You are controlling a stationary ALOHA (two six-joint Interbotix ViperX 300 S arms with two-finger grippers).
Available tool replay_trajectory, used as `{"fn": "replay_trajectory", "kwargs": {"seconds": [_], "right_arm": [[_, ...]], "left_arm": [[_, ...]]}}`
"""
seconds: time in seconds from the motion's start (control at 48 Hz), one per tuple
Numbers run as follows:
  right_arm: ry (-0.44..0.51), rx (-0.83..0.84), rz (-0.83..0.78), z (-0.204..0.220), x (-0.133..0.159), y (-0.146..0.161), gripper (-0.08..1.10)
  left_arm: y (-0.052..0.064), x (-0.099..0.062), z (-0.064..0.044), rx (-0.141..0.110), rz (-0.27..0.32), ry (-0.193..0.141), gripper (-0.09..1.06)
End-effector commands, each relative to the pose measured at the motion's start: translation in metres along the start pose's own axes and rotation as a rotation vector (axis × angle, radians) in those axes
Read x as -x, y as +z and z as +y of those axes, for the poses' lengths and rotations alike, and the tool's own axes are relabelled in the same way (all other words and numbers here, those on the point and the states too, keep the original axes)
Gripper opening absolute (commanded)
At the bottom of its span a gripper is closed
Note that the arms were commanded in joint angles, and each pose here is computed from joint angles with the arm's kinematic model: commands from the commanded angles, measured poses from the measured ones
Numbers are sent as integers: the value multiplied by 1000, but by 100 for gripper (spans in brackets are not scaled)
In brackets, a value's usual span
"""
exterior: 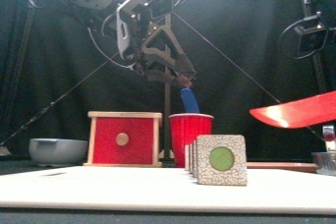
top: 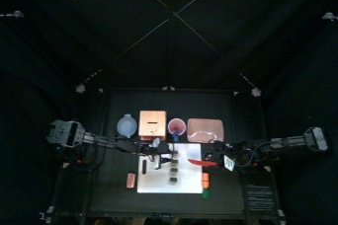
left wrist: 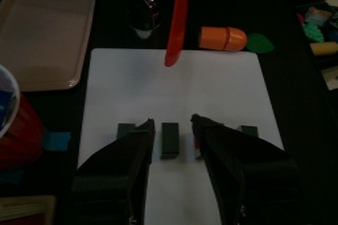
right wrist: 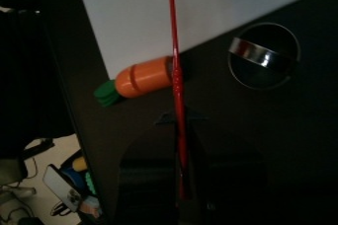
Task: Place sushi on board then cut the sushi with the knife then place the pieces on the plate
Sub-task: Place the 4 sushi pieces on the plate
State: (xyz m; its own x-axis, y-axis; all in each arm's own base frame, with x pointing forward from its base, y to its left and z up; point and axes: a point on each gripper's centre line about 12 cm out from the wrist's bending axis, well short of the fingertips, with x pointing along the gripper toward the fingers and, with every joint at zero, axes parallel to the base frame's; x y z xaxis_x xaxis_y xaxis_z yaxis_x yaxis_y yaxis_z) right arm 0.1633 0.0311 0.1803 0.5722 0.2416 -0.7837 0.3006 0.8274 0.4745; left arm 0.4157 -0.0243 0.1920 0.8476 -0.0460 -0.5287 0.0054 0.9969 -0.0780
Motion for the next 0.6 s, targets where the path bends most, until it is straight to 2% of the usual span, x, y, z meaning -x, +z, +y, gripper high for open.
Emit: {"fn": "replay_trajectory", "kwargs": {"seconds": [0.021,0.25,0.354,0.5,0.604], "right_arm": [[-28,-18,3,-2,3,1,40],[-34,-53,21,-3,2,-4,50],[-26,-63,34,-2,1,-6,58],[-27,-55,44,0,3,-5,69],[-34,-41,42,1,6,-3,73]], "left_arm": [[9,1,1,1,-36,2,75],[1,2,5,4,-16,9,75],[-3,4,7,20,-7,14,75],[-3,9,7,39,-12,15,75],[-3,12,7,39,-18,15,75]]}}
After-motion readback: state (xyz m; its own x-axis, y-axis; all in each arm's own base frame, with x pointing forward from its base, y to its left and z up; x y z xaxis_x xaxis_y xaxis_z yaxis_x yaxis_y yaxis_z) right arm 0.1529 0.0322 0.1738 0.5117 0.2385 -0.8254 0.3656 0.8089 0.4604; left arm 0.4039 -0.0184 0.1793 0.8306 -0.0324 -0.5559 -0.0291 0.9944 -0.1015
